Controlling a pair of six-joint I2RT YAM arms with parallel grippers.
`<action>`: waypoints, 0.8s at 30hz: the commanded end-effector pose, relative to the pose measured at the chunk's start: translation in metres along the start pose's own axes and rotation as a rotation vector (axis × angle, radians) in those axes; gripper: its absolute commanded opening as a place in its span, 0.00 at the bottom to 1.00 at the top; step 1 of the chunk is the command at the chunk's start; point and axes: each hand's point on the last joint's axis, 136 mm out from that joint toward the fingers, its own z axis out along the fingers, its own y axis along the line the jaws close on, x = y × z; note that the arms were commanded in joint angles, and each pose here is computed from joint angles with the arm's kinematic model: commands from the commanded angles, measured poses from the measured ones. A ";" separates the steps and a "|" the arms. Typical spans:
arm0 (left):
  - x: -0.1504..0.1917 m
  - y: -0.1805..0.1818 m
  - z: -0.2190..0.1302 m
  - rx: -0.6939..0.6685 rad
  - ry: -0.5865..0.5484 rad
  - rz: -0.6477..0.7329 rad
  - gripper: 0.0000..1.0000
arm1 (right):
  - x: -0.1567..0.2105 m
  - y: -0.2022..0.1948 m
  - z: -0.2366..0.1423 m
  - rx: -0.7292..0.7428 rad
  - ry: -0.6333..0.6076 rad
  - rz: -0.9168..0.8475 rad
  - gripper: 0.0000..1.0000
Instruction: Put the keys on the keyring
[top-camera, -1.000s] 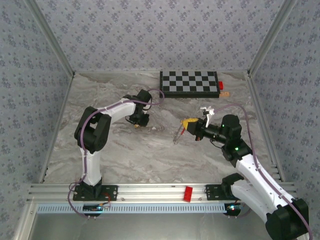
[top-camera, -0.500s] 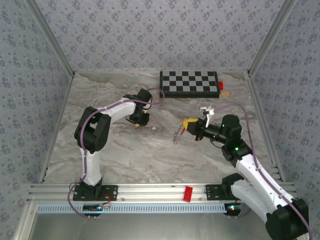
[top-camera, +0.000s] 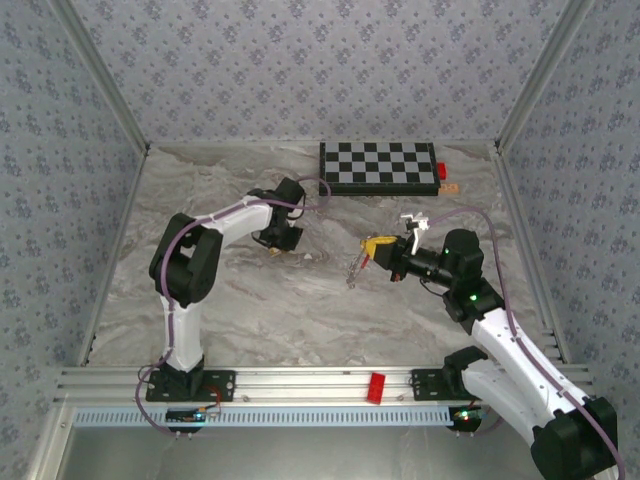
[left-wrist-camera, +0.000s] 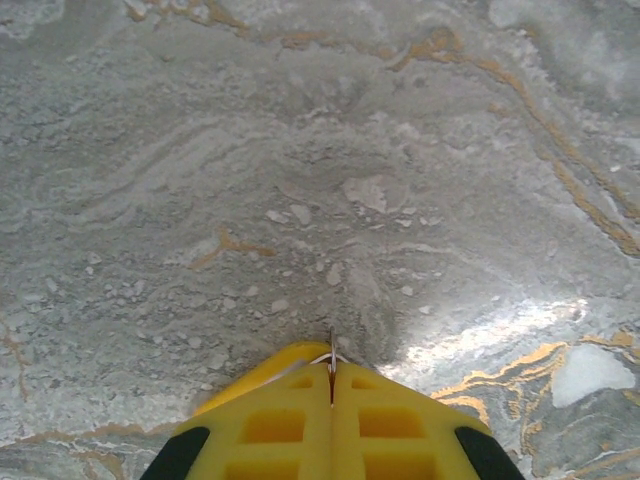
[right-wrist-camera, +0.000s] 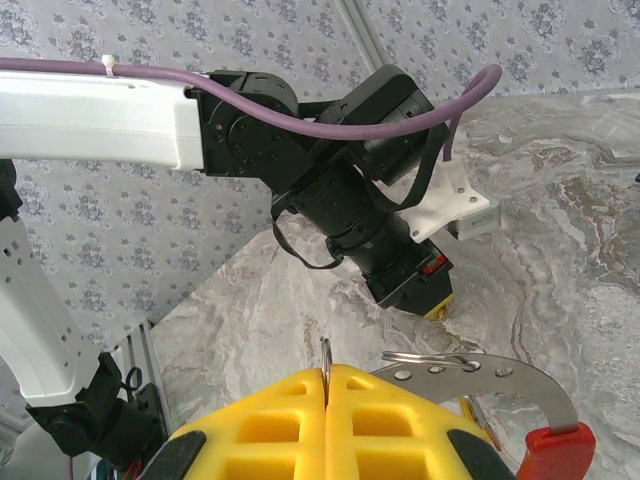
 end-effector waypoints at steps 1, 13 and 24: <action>-0.012 -0.008 -0.022 0.000 -0.065 0.046 0.00 | -0.001 0.003 -0.001 -0.016 -0.014 -0.016 0.00; -0.030 -0.026 -0.083 -0.060 -0.344 0.120 0.00 | -0.005 0.002 -0.007 0.014 -0.046 -0.049 0.00; -0.030 -0.041 -0.153 -0.023 -0.616 0.111 0.00 | -0.013 0.009 -0.017 0.022 -0.115 -0.119 0.00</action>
